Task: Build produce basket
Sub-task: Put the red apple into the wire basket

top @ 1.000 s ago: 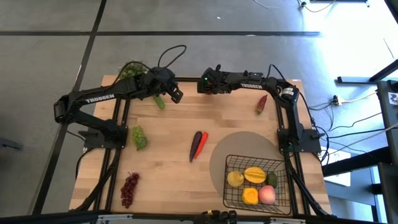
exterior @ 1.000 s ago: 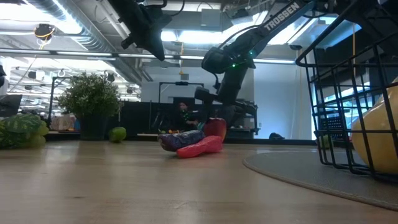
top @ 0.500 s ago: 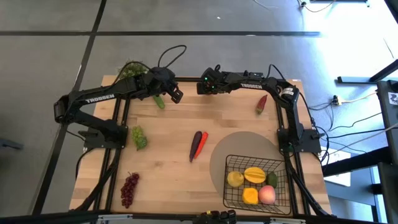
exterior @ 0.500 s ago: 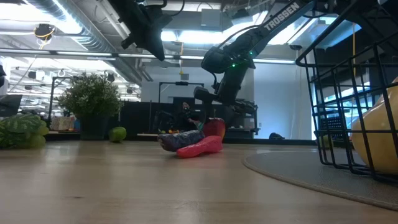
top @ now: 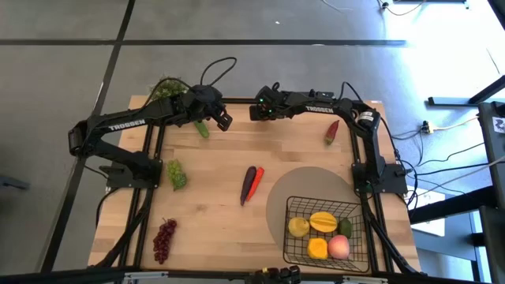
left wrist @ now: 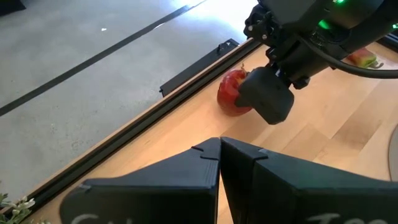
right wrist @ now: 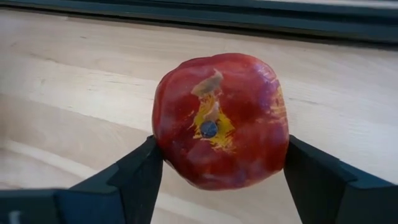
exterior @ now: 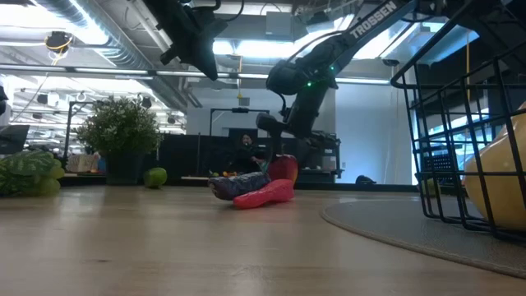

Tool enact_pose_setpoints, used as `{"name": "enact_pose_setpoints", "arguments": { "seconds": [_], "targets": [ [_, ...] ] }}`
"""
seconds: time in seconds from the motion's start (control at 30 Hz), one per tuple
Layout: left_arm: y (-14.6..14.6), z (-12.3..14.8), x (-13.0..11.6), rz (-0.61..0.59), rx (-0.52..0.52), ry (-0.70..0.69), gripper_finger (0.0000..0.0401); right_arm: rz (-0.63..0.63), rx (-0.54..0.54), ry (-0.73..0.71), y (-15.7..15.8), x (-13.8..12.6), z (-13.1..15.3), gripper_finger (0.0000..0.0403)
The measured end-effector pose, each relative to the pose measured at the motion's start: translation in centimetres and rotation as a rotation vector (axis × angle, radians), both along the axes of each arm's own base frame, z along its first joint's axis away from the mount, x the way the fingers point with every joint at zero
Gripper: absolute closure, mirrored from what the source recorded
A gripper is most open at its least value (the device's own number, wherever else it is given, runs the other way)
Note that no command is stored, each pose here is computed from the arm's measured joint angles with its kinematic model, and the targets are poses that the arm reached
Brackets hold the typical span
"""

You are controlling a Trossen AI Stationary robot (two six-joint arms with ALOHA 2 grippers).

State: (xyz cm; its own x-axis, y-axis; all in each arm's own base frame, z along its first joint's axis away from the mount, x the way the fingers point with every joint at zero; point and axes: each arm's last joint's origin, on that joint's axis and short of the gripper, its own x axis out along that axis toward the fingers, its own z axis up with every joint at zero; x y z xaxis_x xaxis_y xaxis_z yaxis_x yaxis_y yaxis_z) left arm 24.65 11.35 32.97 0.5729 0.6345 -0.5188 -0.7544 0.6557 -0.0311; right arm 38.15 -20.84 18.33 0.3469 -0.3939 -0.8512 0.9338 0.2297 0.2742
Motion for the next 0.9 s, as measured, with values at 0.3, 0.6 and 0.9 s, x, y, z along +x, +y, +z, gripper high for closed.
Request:
{"name": "enact_pose_setpoints", "arguments": {
  "seconds": [0.3, 0.6, 0.9],
  "targets": [
    [0.0, 0.0, 0.0, 0.0, 0.0, 0.0, 0.0401, 0.056, -0.043, 0.056, 0.3, -0.2, 2.1, 0.0129],
    [0.0, 0.0, 0.0, 0.0, 0.0, 0.0, 0.0401, 0.164, -0.06, 0.135, 2.0, 0.8, 6.8, 0.013],
    [0.0, 0.0, 0.0, 0.0, 0.0, 0.0, 0.0401, 0.219, -0.023, 0.194, 5.0, 1.1, 10.3, 0.0132]
  ]
}}
